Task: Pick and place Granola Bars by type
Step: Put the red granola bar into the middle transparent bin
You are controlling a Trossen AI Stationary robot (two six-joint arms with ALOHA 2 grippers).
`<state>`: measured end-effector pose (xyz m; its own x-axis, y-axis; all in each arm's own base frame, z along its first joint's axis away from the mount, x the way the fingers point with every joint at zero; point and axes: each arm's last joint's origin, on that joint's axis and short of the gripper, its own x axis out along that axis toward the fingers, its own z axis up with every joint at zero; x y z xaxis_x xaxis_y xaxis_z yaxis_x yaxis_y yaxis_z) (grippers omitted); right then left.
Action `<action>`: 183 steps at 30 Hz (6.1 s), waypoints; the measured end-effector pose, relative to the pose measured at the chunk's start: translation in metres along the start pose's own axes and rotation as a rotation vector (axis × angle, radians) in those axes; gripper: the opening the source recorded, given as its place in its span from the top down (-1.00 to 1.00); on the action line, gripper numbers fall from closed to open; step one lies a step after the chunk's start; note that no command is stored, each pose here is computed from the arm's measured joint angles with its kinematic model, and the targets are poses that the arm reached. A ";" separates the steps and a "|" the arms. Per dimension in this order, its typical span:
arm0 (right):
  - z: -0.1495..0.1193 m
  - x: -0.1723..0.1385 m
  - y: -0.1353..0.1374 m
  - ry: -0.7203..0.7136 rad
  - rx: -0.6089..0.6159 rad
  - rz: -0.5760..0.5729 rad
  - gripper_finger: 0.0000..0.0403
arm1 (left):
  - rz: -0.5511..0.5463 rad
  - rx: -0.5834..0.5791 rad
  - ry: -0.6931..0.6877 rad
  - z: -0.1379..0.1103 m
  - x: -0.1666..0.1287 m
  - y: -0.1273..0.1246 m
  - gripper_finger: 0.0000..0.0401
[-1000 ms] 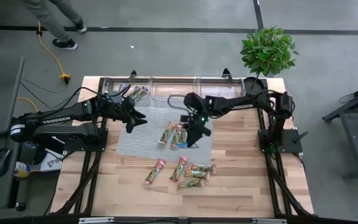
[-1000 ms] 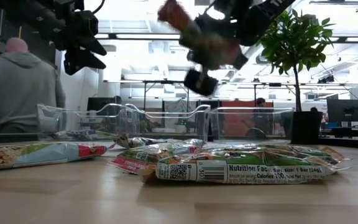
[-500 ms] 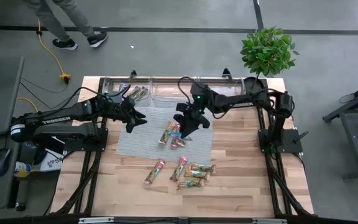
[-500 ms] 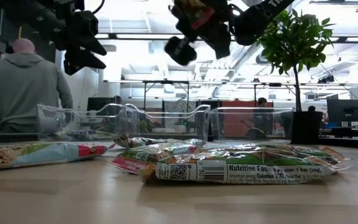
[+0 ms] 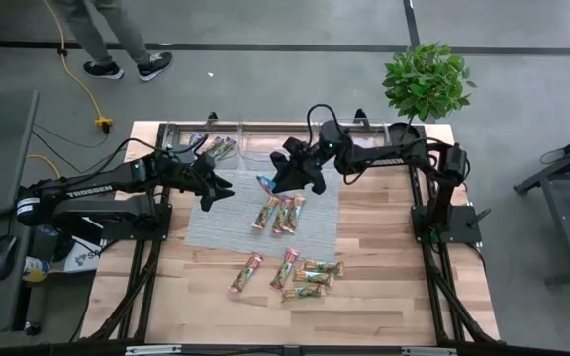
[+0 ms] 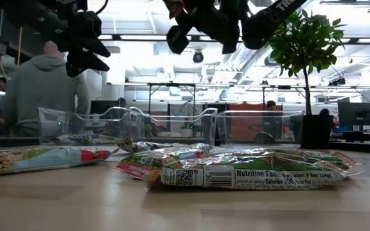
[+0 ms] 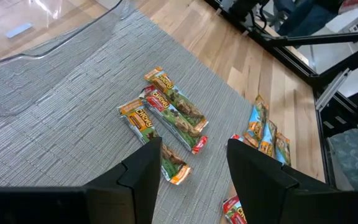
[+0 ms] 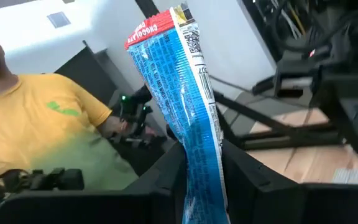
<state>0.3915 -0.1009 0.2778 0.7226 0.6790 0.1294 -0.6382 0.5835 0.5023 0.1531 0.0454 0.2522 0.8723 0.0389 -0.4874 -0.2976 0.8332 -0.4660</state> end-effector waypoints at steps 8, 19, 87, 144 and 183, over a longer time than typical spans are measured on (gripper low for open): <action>0.005 -0.007 -0.002 -0.045 -0.029 -0.031 0.65 | 0.002 0.001 -0.001 0.000 0.000 0.000 0.11; 0.002 -0.038 -0.035 -0.097 -0.111 -0.448 0.65 | 0.010 0.003 -0.005 0.000 0.000 0.000 0.11; -0.013 -0.060 -0.055 0.208 -0.218 -0.800 -0.04 | 0.050 -0.037 -0.013 0.000 0.000 0.002 0.11; -0.103 0.051 -0.030 0.121 0.893 -1.500 -0.02 | -0.018 -0.073 0.075 -0.006 0.000 0.001 0.11; -0.138 0.075 -0.033 0.091 0.971 -1.517 -0.02 | -0.013 -0.069 0.070 -0.006 0.000 0.001 0.11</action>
<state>0.4305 -0.0075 0.1525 0.4311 -0.1024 -0.8965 0.8860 0.2359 0.3992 0.1505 0.0432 0.2475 0.8477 -0.0120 -0.5303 -0.3149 0.7932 -0.5212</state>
